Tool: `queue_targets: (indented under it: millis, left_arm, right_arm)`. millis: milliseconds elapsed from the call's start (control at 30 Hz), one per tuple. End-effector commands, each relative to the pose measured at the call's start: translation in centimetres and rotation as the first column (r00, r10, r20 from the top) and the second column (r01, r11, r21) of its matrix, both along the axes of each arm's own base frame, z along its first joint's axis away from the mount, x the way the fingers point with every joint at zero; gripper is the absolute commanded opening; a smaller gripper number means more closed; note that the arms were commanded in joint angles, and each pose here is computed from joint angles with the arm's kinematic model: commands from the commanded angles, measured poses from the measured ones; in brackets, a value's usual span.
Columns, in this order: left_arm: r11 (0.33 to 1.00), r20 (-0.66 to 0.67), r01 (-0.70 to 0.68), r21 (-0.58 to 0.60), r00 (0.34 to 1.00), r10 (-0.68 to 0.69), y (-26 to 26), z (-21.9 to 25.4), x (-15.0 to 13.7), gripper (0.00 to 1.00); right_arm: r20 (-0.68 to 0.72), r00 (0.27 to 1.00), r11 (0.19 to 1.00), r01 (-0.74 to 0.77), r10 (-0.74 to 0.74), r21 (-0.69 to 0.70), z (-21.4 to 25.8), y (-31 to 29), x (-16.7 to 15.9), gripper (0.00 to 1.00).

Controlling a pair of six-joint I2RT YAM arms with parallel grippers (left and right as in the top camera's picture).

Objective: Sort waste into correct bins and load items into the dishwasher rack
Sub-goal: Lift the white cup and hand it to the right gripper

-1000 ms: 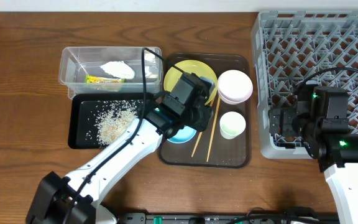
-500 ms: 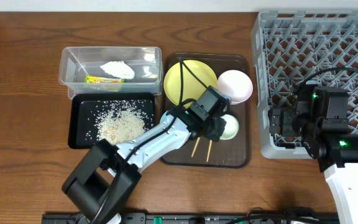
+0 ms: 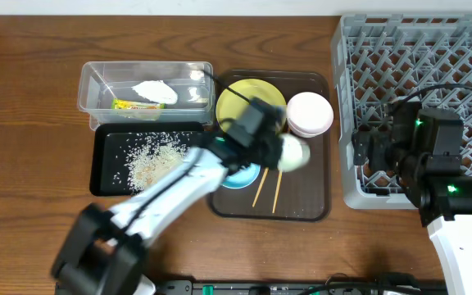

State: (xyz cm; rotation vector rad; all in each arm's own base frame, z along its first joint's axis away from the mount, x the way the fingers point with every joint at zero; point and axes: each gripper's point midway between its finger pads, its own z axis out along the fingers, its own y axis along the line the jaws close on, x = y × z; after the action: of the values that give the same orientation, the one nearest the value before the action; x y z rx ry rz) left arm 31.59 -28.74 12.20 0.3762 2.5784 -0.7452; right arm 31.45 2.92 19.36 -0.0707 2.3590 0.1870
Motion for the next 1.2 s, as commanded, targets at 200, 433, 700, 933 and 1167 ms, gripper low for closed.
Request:
queue_targets:
  millis: [200,433,700,933,1167]
  left_arm:
    - [0.824,-0.303,-0.168,-0.541,0.953,-0.004,2.6,8.1,3.5,0.06]
    - [0.734,-0.373,-0.078,-0.674,0.894,-0.247,2.3,9.8,0.9,0.06]
    - [0.706,-0.373,-0.018,-0.708,0.859,-0.352,0.9,10.6,-1.2,0.06]
    - [0.696,-0.372,0.004,-0.718,0.843,-0.389,0.3,10.8,-2.1,0.07]
    - [0.696,-0.374,0.005,-0.718,0.841,-0.391,0.2,10.8,-2.2,0.06]
  right_arm:
    - [0.143,0.828,0.758,-0.555,0.541,0.343,2.4,10.7,-2.2,0.99]
    - [0.288,0.647,0.497,-0.743,0.706,0.449,2.6,14.1,-3.1,0.99]
    - [0.440,0.535,0.365,-0.833,0.722,0.415,3.5,15.1,-1.4,0.99]
    - [0.610,0.344,0.157,-0.928,0.714,0.339,6.9,15.6,-3.2,0.98]
    - [0.626,0.320,0.135,-0.936,0.711,0.325,7.2,15.6,-3.4,0.88]
